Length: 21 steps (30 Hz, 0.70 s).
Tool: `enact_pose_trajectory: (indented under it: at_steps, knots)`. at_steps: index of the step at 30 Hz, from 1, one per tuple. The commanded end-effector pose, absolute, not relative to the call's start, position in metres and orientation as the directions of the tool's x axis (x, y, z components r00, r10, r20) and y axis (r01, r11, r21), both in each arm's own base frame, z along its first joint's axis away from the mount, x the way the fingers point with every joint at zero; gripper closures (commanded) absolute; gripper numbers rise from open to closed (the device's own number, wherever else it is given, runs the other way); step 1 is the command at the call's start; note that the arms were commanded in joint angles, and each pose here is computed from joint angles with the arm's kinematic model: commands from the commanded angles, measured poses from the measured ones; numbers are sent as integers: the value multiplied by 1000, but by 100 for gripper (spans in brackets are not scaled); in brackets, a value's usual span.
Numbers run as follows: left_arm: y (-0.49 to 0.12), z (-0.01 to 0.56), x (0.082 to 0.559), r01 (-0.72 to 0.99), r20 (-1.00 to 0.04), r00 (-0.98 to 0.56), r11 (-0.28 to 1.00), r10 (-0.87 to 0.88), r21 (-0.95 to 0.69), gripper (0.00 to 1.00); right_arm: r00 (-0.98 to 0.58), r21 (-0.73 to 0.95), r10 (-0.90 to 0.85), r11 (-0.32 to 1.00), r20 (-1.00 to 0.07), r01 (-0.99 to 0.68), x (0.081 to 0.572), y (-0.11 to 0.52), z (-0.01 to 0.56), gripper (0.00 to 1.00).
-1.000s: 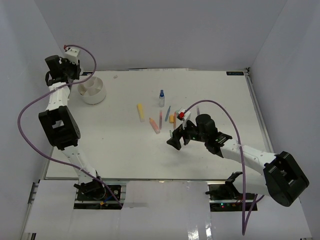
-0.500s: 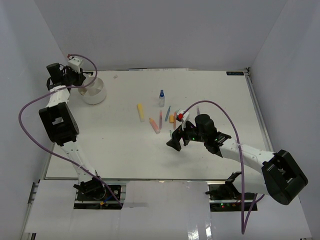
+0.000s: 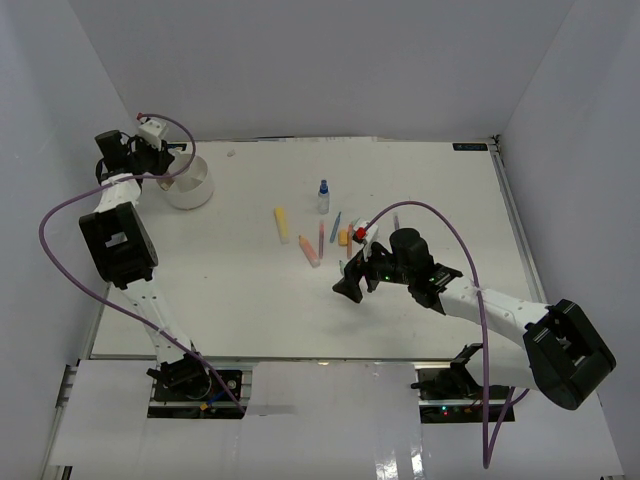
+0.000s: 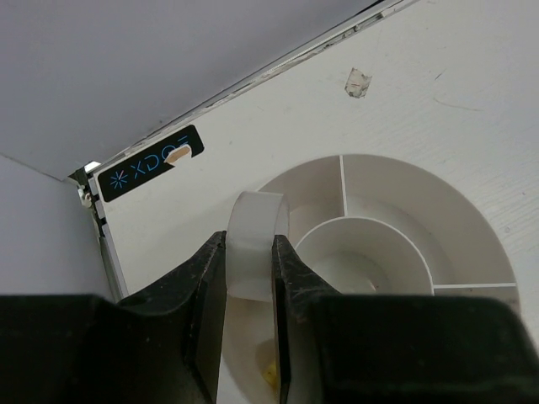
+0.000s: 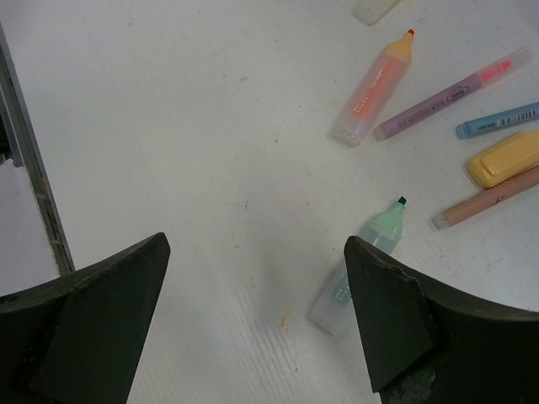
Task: Sort the stationery into containers
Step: Place the stationery in the storage box.
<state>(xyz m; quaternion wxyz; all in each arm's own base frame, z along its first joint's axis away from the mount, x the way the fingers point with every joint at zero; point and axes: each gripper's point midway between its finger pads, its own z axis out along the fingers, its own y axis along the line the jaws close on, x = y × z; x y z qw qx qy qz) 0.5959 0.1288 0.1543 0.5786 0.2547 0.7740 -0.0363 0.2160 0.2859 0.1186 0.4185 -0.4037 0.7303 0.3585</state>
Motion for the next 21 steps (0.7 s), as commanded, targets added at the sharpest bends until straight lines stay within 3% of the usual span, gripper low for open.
enact_pose_trajectory:
  at_steps: [1, 11, 21]
  knots:
    - [126, 156, 594, 466, -919, -165, 850, 357, 246, 83, -262, 149, -265, 381, -928, -912, 220, 295, 134, 9]
    - [123, 151, 594, 476, -927, -166, 851, 335, 223, 69, -261, 150, -267, 375, -928, -915, 219, 296, 133, 9]
    - [122, 155, 593, 471, -932, -169, 857, 321, 210, 61, -263, 152, -266, 374, -927, -915, 218, 295, 132, 9]
